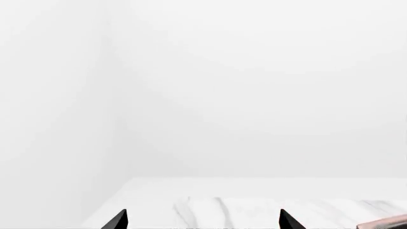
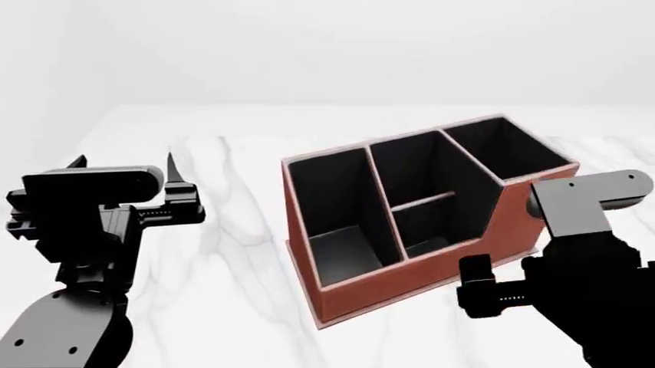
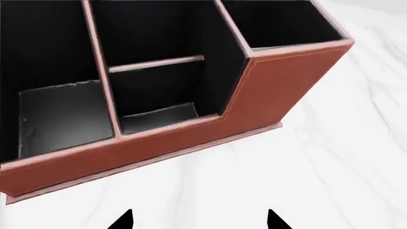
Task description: Pick up the book and place it in the left compartment of the caddy.
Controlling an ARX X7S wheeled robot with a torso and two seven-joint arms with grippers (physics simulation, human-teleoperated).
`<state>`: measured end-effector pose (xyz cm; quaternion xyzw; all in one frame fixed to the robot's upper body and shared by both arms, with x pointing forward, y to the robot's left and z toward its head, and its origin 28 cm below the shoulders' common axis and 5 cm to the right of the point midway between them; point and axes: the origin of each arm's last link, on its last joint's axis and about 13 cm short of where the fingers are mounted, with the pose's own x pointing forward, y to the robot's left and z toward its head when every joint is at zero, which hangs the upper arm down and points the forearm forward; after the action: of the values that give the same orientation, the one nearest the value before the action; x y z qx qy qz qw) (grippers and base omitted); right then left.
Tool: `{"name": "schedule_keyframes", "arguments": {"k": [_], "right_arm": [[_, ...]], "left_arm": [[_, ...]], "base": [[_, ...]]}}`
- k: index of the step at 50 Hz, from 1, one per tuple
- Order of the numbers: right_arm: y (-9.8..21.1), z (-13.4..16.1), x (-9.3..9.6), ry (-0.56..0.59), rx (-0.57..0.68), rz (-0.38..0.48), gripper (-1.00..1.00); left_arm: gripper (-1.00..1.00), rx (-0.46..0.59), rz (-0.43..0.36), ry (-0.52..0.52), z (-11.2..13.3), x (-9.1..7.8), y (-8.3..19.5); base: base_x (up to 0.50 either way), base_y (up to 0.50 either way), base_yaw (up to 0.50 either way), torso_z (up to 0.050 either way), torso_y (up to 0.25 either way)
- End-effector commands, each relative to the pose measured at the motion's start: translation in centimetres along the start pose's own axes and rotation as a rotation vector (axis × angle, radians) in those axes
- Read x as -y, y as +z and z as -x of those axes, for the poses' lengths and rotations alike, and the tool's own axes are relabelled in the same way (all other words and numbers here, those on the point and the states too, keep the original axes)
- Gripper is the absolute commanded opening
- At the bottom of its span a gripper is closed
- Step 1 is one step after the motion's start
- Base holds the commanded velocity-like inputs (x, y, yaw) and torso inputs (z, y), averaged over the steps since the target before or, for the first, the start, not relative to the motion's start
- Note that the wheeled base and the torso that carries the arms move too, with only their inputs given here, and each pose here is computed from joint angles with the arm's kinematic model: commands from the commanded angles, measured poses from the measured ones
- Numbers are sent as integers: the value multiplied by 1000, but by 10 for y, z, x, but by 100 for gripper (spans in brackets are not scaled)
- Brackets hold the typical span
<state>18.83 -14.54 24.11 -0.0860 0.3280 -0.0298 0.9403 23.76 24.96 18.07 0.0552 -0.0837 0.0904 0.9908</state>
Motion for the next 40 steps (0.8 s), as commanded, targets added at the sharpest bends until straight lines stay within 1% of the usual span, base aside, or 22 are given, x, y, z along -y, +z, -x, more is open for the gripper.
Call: {"name": "schedule_keyframes", "arguments": {"k": [1, 4, 6, 10, 14, 17, 18, 22, 24, 40], "right_arm": [[-14, 20, 10, -75, -159, -34, 100], [-16, 26, 11, -91, -163, -38, 100], [-16, 31, 14, -123, -173, -62, 100], [-21, 36, 15, -135, -197, -89, 100], [-37, 39, 13, -124, -254, -95, 100], [-55, 32, 11, -118, -346, -126, 100], [-58, 30, 11, -115, -359, -127, 100], [-64, 29, 9, -102, -372, -132, 100], [-68, 27, 10, -115, -390, -139, 100], [-70, 22, 8, -84, -412, -171, 100]], "left_arm": [[100, -5, 1, -3, -1, 0, -2], [100, -9, 1, -1, -1, 0, -3], [100, -12, 1, -1, -2, 0, -3], [100, -16, 3, 3, -1, -1, -6], [100, -28, 3, 8, -2, -1, -10], [100, -25, 4, 6, -2, -1, -7], [100, -25, 5, 5, -2, -1, -7], [100, -26, 5, 3, -3, 0, -8], [100, -21, 4, 4, -1, -1, -5], [100, -24, 5, 13, 0, -2, -7]], "base": [[0, 0, 0, 0, 0], [0, 0, 0, 0, 0], [0, 0, 0, 0, 0], [0, 0, 0, 0, 0], [0, 0, 0, 0, 0], [0, 0, 0, 0, 0], [0, 0, 0, 0, 0], [0, 0, 0, 0, 0], [0, 0, 0, 0, 0], [0, 0, 0, 0, 0]]}}
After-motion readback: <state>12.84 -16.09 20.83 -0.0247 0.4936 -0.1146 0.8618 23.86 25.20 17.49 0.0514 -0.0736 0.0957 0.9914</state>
